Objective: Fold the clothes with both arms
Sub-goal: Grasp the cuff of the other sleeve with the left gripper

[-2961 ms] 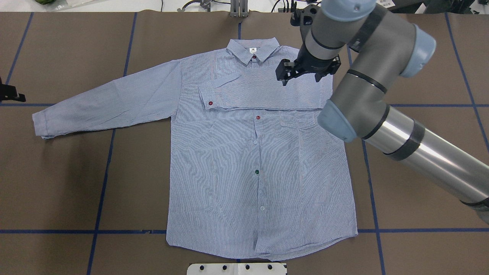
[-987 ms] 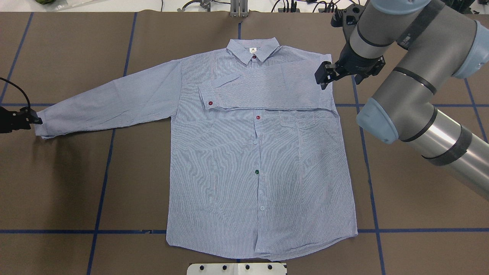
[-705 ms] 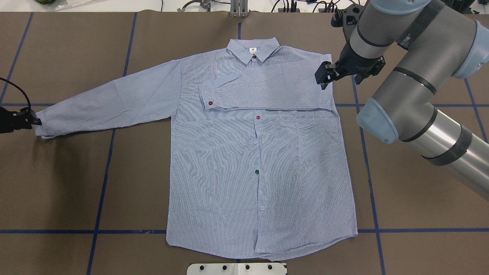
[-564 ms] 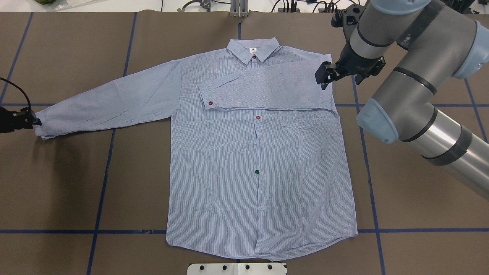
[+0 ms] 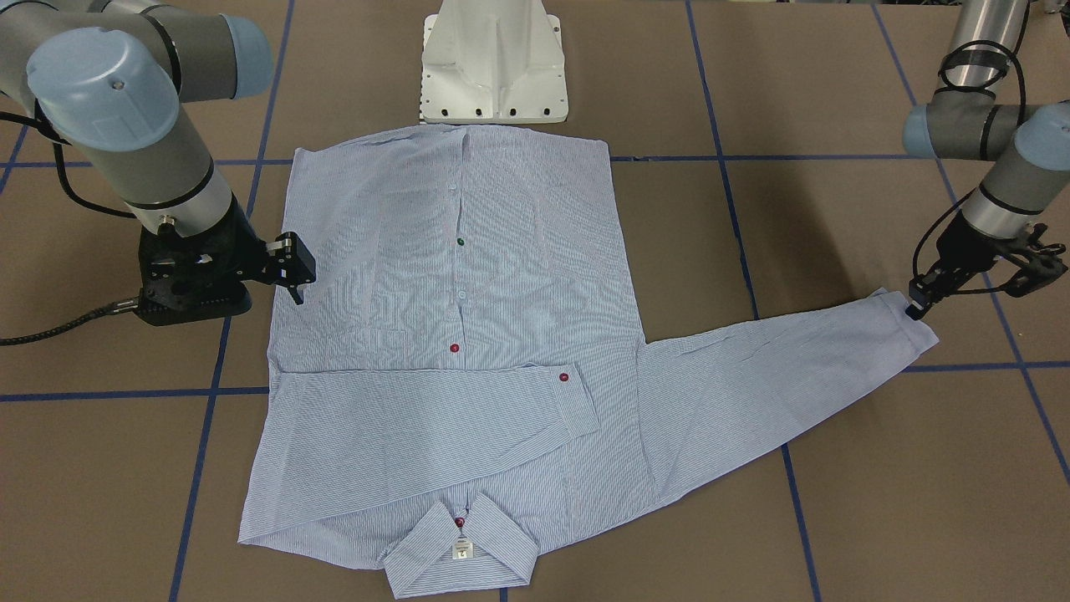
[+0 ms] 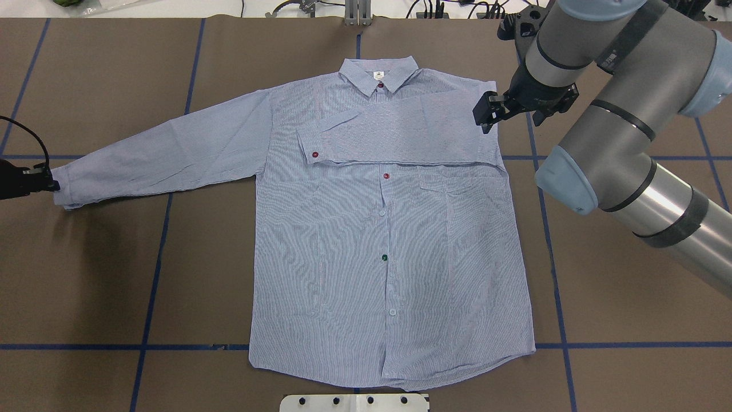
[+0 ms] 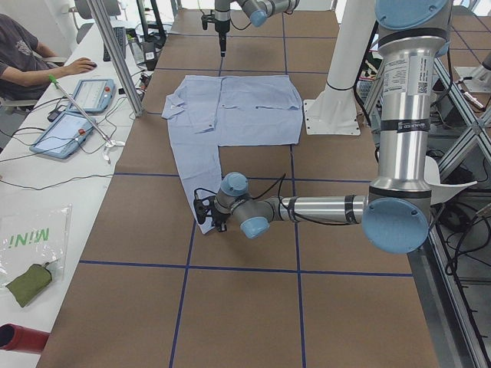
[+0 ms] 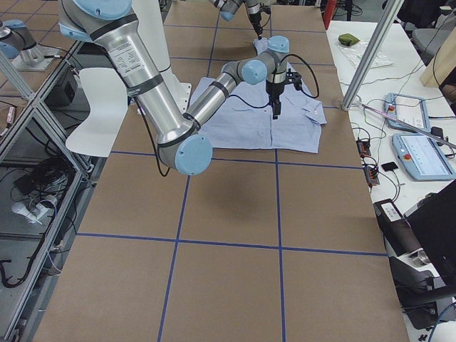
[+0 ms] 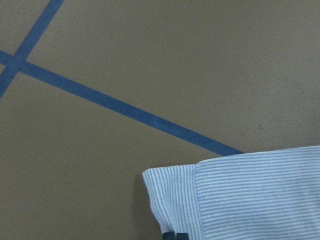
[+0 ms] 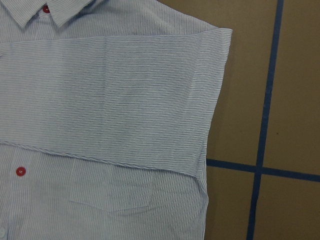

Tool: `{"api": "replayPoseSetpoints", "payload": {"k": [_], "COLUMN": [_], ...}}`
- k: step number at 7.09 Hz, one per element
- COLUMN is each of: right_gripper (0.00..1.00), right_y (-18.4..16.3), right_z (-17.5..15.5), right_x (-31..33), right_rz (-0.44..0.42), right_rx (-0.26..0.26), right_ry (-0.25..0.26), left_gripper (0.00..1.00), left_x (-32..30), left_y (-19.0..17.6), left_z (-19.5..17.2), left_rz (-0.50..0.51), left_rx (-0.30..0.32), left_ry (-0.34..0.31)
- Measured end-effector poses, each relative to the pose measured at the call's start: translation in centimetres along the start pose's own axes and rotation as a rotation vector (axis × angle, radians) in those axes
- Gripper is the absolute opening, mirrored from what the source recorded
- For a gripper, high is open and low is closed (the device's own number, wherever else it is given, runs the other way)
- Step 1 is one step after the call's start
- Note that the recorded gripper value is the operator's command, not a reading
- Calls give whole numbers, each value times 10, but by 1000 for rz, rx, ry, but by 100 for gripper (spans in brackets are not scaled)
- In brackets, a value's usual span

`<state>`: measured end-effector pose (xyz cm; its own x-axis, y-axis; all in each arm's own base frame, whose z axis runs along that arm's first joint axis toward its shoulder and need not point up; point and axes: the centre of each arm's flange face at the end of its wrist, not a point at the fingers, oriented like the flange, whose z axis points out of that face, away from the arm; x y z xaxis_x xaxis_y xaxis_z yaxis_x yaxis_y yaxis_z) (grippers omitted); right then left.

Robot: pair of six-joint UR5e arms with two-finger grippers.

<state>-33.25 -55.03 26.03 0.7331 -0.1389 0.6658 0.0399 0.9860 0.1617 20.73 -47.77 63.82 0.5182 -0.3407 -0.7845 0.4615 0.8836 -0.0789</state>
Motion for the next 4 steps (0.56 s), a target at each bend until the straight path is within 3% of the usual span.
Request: {"api": "replayPoseSetpoints", "payload": {"k": [2, 4], "right_gripper": [100, 100], "right_y": [1, 8], "right_z": [1, 7], "right_x": [5, 27], "right_rz": [4, 25], "right_rx": [-2, -16], "right_ry": [3, 18], "left_gripper": [0, 0], "left_x": [25, 88], "left_y": [2, 3], "left_z": [-18, -55], "left_rz": [13, 21], "left_rx": [2, 1], "left_ry": [21, 29]}}
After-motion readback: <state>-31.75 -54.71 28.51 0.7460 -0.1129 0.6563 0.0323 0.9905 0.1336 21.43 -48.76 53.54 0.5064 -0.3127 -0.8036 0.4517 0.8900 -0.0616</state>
